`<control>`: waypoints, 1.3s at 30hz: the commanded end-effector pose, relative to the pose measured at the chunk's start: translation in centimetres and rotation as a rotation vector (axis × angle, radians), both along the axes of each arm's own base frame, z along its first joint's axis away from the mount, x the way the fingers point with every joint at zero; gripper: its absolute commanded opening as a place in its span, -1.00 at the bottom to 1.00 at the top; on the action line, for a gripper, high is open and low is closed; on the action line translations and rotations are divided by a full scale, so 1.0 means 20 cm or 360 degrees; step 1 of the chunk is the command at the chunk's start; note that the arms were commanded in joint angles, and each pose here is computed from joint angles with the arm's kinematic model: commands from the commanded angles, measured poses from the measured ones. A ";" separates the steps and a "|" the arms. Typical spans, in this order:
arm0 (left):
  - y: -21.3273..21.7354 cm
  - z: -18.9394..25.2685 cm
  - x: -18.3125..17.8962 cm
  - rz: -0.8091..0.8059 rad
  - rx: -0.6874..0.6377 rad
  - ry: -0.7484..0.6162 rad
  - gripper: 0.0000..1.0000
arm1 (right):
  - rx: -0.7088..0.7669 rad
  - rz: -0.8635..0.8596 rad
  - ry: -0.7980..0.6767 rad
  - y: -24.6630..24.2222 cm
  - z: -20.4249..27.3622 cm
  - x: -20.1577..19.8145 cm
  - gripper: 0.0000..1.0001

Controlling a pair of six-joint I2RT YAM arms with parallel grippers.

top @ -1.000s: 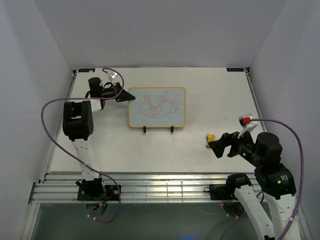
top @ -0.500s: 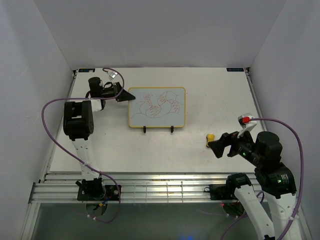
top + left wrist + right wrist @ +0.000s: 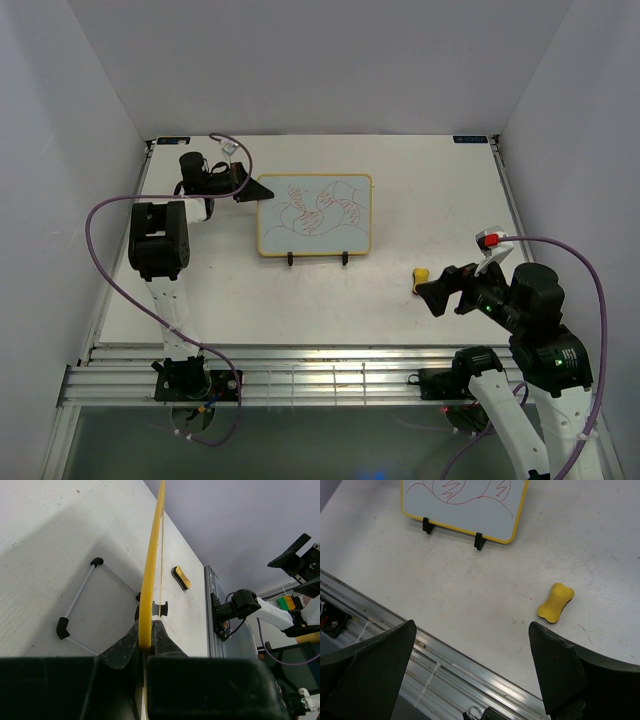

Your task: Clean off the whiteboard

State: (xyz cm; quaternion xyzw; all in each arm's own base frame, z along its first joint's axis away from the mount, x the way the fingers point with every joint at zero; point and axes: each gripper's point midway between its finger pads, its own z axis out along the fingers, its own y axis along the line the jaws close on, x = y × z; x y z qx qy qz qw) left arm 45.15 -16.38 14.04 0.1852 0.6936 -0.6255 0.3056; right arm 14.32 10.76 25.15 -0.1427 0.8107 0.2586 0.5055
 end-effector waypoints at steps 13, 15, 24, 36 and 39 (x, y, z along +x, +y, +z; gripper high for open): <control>-0.01 0.45 -0.02 0.0086 -0.0084 -0.0347 -1.00 | -0.0036 -0.0194 0.0148 -0.07 -0.13 0.06 0.87; -0.02 0.52 -0.04 0.0084 -0.0105 -0.0429 -1.00 | -0.0042 -0.0254 0.0171 -0.09 -0.15 0.08 0.82; -0.05 0.74 -0.16 0.0025 -0.0263 -0.0488 -1.00 | -0.0021 -0.0471 0.0300 -0.14 -0.28 0.17 0.80; -0.16 0.78 -0.36 0.0147 -0.0356 0.0117 -1.00 | -0.0059 -0.0755 0.0530 -0.19 -0.39 0.37 0.80; -0.16 0.64 -0.46 0.0172 -0.0335 0.0411 -1.00 | -0.0138 -0.0768 0.0535 -0.21 -0.41 0.41 0.80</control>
